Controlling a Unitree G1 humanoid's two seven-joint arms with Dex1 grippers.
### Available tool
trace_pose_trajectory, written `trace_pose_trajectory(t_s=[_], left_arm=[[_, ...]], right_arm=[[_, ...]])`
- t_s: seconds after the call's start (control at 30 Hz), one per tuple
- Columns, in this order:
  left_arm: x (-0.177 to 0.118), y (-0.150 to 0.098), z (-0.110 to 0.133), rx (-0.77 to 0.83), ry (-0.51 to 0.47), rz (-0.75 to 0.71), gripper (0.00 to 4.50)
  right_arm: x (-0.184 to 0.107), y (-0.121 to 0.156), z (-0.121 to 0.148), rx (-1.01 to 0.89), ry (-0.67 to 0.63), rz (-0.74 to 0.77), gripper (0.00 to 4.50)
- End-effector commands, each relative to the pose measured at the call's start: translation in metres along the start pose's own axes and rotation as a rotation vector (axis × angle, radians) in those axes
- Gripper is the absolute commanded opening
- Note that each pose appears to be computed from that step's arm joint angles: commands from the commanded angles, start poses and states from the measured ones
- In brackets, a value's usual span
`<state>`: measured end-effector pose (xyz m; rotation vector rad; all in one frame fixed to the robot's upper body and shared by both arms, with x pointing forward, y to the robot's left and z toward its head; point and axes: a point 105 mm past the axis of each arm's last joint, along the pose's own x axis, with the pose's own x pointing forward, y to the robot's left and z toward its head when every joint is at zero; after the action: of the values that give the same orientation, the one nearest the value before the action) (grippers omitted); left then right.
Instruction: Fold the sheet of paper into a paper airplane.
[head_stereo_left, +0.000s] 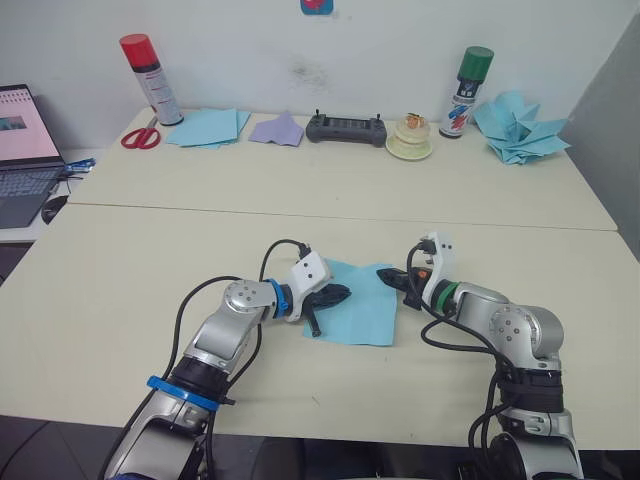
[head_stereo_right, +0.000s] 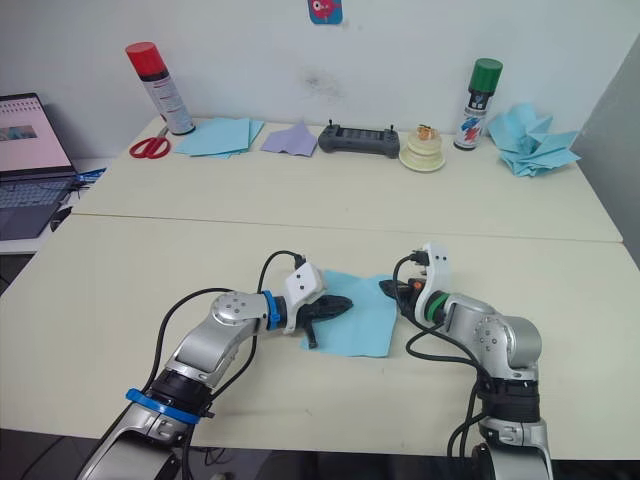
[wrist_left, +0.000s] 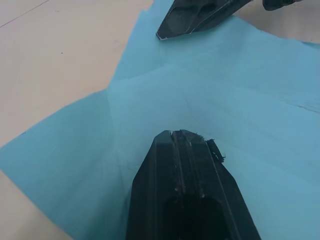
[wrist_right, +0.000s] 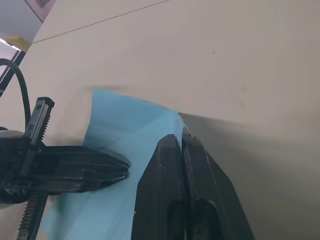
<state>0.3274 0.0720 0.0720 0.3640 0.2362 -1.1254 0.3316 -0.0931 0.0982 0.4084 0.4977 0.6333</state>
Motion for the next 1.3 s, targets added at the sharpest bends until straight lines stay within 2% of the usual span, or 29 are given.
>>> trace_pose_trajectory(t_s=[0.03, 0.2, 0.27, 0.37, 0.8, 0.93, 1.3], left_arm=[[0.001, -0.001, -0.010, -0.011, 0.038, 0.005, 0.00], [0.001, -0.001, -0.010, -0.009, 0.039, 0.002, 0.00], [0.001, -0.001, -0.010, -0.007, 0.039, 0.002, 0.00], [0.001, -0.001, -0.010, -0.005, 0.040, 0.001, 0.00], [0.002, 0.002, -0.009, 0.003, 0.037, 0.009, 0.00], [0.002, 0.002, -0.010, 0.004, 0.038, 0.011, 0.00], [0.002, 0.001, -0.010, 0.003, 0.036, 0.010, 0.00]], right_arm=[[-0.003, 0.001, 0.010, -0.015, -0.046, 0.008, 0.03], [-0.004, -0.005, 0.010, -0.028, -0.054, -0.016, 0.03], [-0.005, -0.006, 0.011, -0.015, -0.060, -0.018, 0.41], [-0.005, -0.007, 0.012, -0.011, -0.064, -0.027, 1.31], [-0.003, -0.002, 0.017, 0.049, -0.087, 0.009, 1.31], [-0.003, -0.006, 0.021, 0.076, -0.103, -0.003, 0.01], [-0.004, -0.005, 0.021, 0.042, -0.098, -0.003, 0.01]])
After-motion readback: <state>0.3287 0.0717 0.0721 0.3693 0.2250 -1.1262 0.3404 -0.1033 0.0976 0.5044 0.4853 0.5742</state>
